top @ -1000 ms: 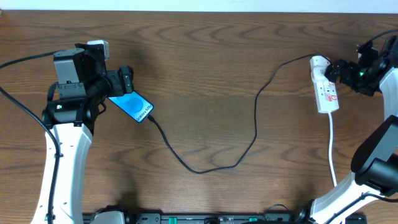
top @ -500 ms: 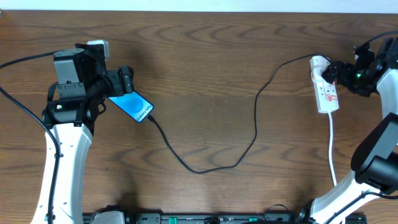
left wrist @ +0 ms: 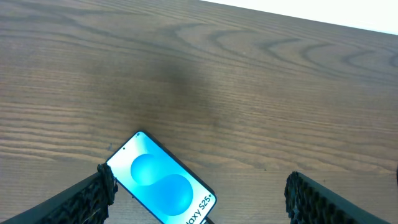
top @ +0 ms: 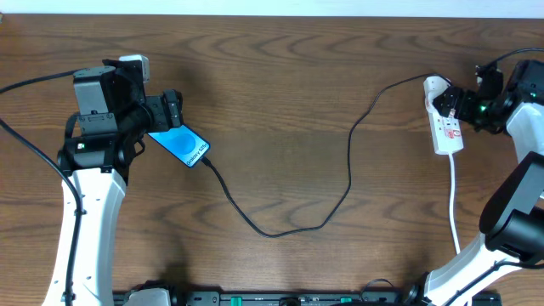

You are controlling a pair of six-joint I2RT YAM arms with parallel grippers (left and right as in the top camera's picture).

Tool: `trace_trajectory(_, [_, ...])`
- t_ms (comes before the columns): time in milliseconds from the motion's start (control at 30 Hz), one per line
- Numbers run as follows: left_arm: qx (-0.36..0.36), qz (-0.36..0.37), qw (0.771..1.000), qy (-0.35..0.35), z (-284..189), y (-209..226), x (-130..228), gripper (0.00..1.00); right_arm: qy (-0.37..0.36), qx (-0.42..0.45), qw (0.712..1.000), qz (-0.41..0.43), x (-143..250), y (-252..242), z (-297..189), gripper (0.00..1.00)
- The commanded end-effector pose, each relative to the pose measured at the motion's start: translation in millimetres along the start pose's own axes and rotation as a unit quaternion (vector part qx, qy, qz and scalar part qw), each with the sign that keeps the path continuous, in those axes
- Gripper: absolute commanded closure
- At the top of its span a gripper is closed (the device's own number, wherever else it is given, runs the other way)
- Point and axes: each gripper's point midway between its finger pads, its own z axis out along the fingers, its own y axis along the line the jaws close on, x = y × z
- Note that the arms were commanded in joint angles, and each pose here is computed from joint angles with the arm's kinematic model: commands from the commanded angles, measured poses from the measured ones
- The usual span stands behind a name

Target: Plug charger to phone and switch on socket

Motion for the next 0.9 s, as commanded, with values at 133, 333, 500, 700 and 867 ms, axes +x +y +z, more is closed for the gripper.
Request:
trace_trajectory(133, [-0.006, 0.008, 1.0, -0.002, -2, 1, 1, 0.12, 0.007, -0.022, 1.0, -0.017, 11, 10, 13, 0.01])
trace_trajectory(333, [-0.006, 0.008, 1.0, -0.002, -2, 1, 1, 0.11, -0.001, -0.03, 0.999, -0.03, 7, 19, 15, 0.01])
trace_trajectory(500, [-0.006, 0.008, 1.0, -0.002, -2, 1, 1, 0.12, -0.012, -0.033, 0.998, -0.045, 1, 26, 18, 0.01])
trace_trajectory(700, [-0.006, 0.008, 1.0, -0.002, -2, 1, 1, 0.12, -0.009, -0.034, 0.998, -0.044, 3, 24, 24, 0.01])
trace_trajectory(867, [-0.006, 0.008, 1.0, -0.002, -2, 1, 1, 0.11, 0.011, -0.036, 0.999, -0.033, 15, 19, 39, 0.01])
